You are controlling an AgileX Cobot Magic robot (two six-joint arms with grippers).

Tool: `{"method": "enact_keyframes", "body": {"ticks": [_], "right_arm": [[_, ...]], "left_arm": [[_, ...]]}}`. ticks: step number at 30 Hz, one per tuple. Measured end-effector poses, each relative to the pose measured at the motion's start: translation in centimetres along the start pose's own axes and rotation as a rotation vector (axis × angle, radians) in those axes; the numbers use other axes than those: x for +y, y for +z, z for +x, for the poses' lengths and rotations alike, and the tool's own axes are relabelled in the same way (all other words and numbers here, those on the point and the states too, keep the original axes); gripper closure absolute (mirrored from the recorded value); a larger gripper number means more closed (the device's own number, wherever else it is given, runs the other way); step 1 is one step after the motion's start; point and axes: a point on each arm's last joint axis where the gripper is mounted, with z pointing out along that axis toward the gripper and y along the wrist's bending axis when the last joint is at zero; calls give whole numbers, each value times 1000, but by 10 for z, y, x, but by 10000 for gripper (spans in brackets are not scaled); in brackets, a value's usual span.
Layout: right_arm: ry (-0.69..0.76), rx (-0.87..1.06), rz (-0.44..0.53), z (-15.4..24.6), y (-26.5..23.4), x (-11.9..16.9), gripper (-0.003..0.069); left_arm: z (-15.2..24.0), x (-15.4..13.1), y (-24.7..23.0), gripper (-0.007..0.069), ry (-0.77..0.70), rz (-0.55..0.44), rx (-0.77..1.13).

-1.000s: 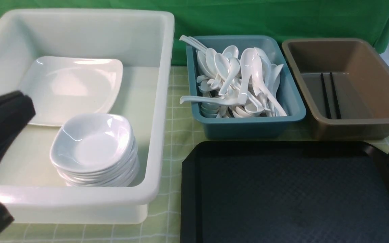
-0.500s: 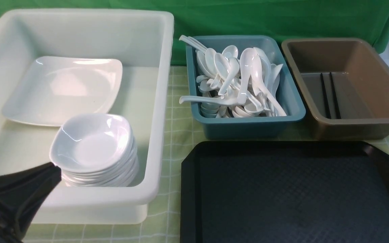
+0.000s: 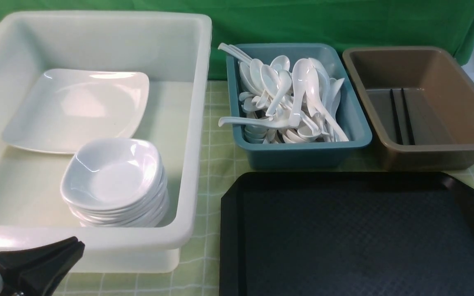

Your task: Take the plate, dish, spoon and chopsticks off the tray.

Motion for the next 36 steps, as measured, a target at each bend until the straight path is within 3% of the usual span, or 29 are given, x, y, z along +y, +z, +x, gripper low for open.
{"method": "enact_keyframes", "body": {"ticks": [6, 22, 36], "right_arm": [[14, 73, 29, 57, 6, 1, 642], [-7, 169, 15, 67, 3, 3, 635], [-7, 171, 15, 68, 3, 3, 571]], "left_arm": [[0, 1, 0, 614, 47, -6, 1], [0, 1, 0, 614, 52, -7, 1], [0, 1, 0, 613, 51, -7, 1]]}}
